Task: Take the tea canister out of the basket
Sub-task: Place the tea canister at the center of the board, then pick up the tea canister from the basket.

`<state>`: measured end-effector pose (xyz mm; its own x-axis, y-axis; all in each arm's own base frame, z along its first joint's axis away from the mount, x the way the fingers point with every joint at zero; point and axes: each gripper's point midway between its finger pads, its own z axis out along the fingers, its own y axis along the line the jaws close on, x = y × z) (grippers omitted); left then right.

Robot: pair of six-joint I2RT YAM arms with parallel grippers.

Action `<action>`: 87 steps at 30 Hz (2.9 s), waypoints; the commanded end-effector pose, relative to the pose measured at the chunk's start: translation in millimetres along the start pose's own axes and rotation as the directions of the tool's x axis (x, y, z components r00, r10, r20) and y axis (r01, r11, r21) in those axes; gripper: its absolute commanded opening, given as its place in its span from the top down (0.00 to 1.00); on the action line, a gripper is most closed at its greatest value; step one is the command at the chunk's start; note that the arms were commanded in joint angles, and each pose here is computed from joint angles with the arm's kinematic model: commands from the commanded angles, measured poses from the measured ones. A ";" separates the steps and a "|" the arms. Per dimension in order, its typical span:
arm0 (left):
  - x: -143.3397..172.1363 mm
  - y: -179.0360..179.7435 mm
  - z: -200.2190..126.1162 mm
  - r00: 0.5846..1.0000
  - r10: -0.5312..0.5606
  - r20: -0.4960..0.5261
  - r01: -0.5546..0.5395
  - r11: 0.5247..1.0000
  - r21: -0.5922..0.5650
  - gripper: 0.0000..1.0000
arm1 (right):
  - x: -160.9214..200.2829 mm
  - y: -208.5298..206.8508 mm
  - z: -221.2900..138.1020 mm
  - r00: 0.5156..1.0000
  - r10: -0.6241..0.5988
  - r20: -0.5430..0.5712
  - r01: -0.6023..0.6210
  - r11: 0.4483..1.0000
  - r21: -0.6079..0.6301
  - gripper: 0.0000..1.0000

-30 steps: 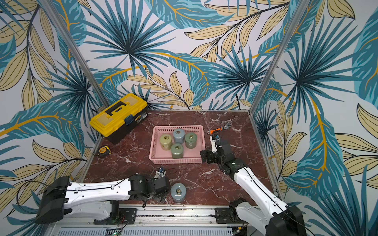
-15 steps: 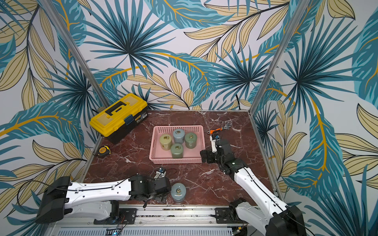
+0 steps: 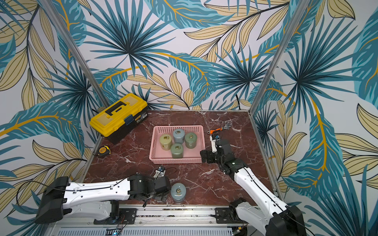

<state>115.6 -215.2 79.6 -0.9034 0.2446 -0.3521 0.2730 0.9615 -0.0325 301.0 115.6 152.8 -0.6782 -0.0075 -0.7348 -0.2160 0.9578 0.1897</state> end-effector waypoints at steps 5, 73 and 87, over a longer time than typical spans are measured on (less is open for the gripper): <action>-28.3 -9.1 -32.6 0.995 0.005 0.099 -0.010 0.999 0.046 0.00 | 1.5 1.8 3.5 1.000 -0.010 -0.010 0.009 1.000 -0.015 0.01; -193.8 159.0 -47.4 0.561 -0.300 0.771 0.174 0.954 0.244 0.00 | -14.2 129.5 67.7 0.890 -0.345 -0.299 0.310 0.937 -0.158 0.01; -189.8 168.1 -56.7 0.525 -0.299 0.797 0.206 0.953 0.221 0.00 | -14.8 150.7 103.0 0.869 -0.373 -0.325 0.335 0.927 -0.170 0.01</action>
<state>317.5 -98.7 201.0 -0.3029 -0.2675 -0.9147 0.1629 0.9312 -0.3262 349.3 287.8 130.2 -0.7393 -0.4345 -0.5144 -0.5380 0.8406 0.0633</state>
